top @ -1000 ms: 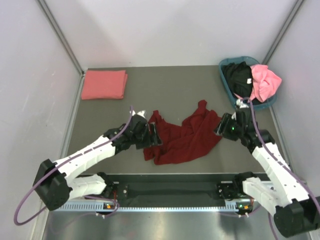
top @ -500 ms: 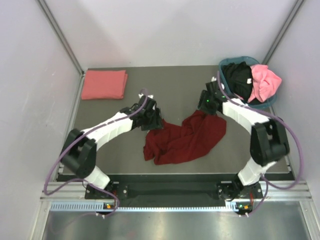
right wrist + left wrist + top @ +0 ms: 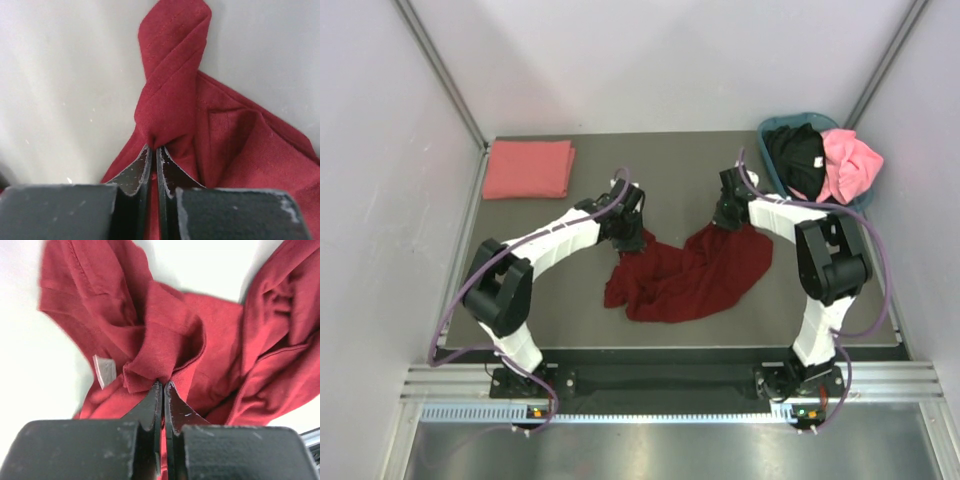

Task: Fold and stack the t-shirts
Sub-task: Flatten the tshirt out

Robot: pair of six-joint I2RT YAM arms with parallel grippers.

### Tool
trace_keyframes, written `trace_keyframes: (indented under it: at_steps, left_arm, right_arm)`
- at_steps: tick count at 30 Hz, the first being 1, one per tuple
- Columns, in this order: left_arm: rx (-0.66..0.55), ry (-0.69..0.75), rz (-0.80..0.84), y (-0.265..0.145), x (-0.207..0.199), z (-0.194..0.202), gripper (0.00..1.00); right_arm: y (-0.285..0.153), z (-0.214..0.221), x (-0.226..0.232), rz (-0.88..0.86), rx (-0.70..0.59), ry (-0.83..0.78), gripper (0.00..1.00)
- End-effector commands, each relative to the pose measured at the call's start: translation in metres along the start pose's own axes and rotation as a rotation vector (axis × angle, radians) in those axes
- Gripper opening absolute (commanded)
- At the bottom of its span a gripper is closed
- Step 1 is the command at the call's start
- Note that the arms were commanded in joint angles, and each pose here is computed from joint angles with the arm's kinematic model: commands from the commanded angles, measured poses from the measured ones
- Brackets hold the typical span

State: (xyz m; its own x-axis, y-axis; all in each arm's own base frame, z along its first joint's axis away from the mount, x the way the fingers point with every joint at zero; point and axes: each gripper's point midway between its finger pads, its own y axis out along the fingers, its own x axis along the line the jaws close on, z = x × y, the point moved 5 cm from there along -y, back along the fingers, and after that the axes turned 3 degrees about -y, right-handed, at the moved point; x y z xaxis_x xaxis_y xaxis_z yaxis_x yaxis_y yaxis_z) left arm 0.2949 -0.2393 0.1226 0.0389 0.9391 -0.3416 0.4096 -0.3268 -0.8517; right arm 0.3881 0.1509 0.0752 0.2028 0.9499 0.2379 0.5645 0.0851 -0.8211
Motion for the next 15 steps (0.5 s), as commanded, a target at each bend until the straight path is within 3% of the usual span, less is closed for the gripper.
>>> trace_keyframes:
  at_steps: [1, 9, 15]
  left_arm:
    - [-0.138, 0.002, -0.025, -0.049, -0.008, -0.036, 0.00]
    - [-0.364, -0.033, -0.043, -0.124, -0.002, -0.083, 0.00]
    - [-0.355, -0.076, -0.029, -0.144, 0.013, -0.064, 0.00]
  right_arm:
    - [-0.034, -0.057, 0.020, -0.069, -0.198, -0.008, 0.00]
    - [-0.130, -0.117, 0.026, -0.071, -0.423, -0.101, 0.00]
    - [-0.171, -0.080, -0.011, -0.019, -0.410, -0.121, 0.00]
